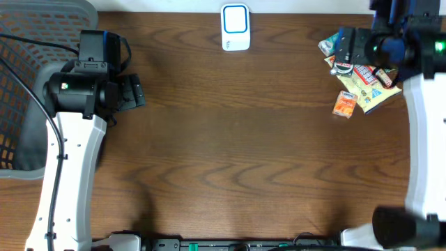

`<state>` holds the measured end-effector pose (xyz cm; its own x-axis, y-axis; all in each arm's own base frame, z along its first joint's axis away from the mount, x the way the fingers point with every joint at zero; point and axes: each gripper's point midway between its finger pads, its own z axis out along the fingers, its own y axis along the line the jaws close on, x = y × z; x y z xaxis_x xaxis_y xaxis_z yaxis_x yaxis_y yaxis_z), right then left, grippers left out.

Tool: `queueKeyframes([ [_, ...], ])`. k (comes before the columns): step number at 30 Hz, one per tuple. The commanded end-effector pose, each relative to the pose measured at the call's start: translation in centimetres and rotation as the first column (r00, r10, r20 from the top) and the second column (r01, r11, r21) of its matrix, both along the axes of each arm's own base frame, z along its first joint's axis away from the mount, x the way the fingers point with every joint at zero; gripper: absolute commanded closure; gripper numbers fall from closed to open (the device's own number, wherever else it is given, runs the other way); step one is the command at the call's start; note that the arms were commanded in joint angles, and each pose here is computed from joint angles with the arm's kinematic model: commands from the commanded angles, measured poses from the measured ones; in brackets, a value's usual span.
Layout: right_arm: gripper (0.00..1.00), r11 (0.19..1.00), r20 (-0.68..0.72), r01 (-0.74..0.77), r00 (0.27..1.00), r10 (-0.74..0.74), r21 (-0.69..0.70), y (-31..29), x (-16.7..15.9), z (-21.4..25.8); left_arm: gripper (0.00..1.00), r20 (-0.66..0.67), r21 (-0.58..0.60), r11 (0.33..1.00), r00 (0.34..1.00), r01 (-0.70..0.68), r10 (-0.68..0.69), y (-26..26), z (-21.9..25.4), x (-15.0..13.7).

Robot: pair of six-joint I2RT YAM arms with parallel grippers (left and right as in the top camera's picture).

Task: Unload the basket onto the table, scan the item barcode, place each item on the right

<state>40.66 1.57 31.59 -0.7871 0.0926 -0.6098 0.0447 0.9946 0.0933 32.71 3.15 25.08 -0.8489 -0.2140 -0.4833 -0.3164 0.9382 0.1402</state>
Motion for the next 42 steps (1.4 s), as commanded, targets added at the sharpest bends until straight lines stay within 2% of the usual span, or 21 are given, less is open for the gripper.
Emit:
queueKeyframes([
  [1,0.01,0.997,0.003,-0.077,0.997,0.077,-0.016,2.3,-3.1,0.2,0.02,0.015,0.012,1.0,1.0,-0.018,0.017,0.5,0.6,-0.1],
  [4,0.01,0.995,0.028,-0.091,0.995,0.093,-0.046,2.9,-6.2,0.1,0.02,0.015,0.012,1.0,1.0,-0.018,0.017,0.5,0.6,-0.1],
  [11,0.01,0.996,0.051,-0.083,0.995,0.084,-0.017,2.5,-13.6,-1.6,0.02,0.015,0.012,1.0,1.0,-0.018,0.018,0.5,0.6,-0.1],
  [13,0.01,0.999,0.061,-0.026,0.998,0.024,0.035,2.2,-15.5,-2.5,0.02,0.015,0.012,1.0,1.0,-0.018,0.018,0.5,0.6,-0.1],
  [18,0.01,0.987,0.05,0.086,0.994,-0.093,0.135,1.8,-18.0,-4.2,0.02,0.015,0.012,1.0,1.0,-0.018,0.017,0.5,0.6,-0.1],
  [26,0.01,0.983,0.008,0.115,0.993,-0.117,0.144,1.7,-18.7,-6.5,0.02,0.015,0.012,1.0,1.0,-0.018,0.017,0.5,0.6,-0.1],
  [42,0.01,0.984,-0.02,0.119,0.993,-0.117,0.136,1.7,-18.7,-7.0,0.02,0.015,0.012,1.0,1.0,-0.018,0.017,0.5,0.6,-0.1],
])
